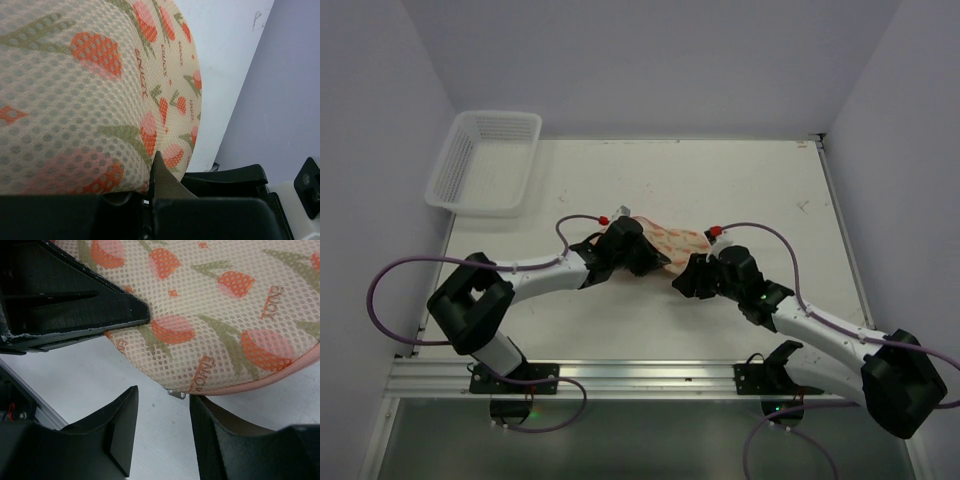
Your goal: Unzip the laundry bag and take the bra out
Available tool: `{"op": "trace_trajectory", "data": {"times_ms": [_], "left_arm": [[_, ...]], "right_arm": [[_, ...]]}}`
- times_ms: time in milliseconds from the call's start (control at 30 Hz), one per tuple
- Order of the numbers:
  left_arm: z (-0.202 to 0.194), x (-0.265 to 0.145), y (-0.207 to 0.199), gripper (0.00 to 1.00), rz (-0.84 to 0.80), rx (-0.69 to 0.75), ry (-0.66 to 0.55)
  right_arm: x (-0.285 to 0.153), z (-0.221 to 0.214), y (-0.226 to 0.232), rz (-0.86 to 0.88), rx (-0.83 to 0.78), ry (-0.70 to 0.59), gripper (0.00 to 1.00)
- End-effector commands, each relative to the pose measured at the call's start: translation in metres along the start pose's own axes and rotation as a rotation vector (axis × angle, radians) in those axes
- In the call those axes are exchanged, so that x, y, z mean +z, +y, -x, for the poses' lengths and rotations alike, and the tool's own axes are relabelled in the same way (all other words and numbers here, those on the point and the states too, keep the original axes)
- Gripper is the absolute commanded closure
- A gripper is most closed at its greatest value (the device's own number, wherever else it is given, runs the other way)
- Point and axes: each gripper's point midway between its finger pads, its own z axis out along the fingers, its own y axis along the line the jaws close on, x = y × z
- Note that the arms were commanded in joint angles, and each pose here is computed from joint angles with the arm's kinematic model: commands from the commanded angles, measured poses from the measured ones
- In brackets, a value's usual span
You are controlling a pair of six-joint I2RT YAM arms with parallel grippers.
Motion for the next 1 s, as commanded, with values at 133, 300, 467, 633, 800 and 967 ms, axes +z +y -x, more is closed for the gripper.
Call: {"op": "trace_trajectory", "data": {"times_ms": [133,300,467,633,800,967], "left_arm": [[0.011,-0.021,-0.043,1.00,-0.126,-0.001,-0.023],[0.009,-0.022,-0.039,1.00,-0.121,0.001,-0.014],[0.013,-0.024,-0.034,1.00,-0.117,0.001,-0.022],[0.018,-0.030,-0.026,1.00,-0.108,0.007,-0.033],[0.027,-0.033,-0.007,1.00,-0.091,0.036,-0.022],[0.023,-0.032,0.024,1.00,-0.054,0.173,0.062]], "right_arm": [[0.003,0.037,0.018,0.024,-0.044,-0.113,0.61],[0.004,0.035,0.017,0.018,-0.044,-0.111,0.72],[0.001,0.035,0.011,-0.011,-0.043,-0.115,0.95],[-0.006,0.027,-0.004,-0.077,-0.039,-0.104,1.00],[-0.019,0.018,-0.027,-0.182,-0.028,-0.104,1.00],[-0.029,0.013,-0.038,-0.228,-0.006,-0.089,1.00]]}}
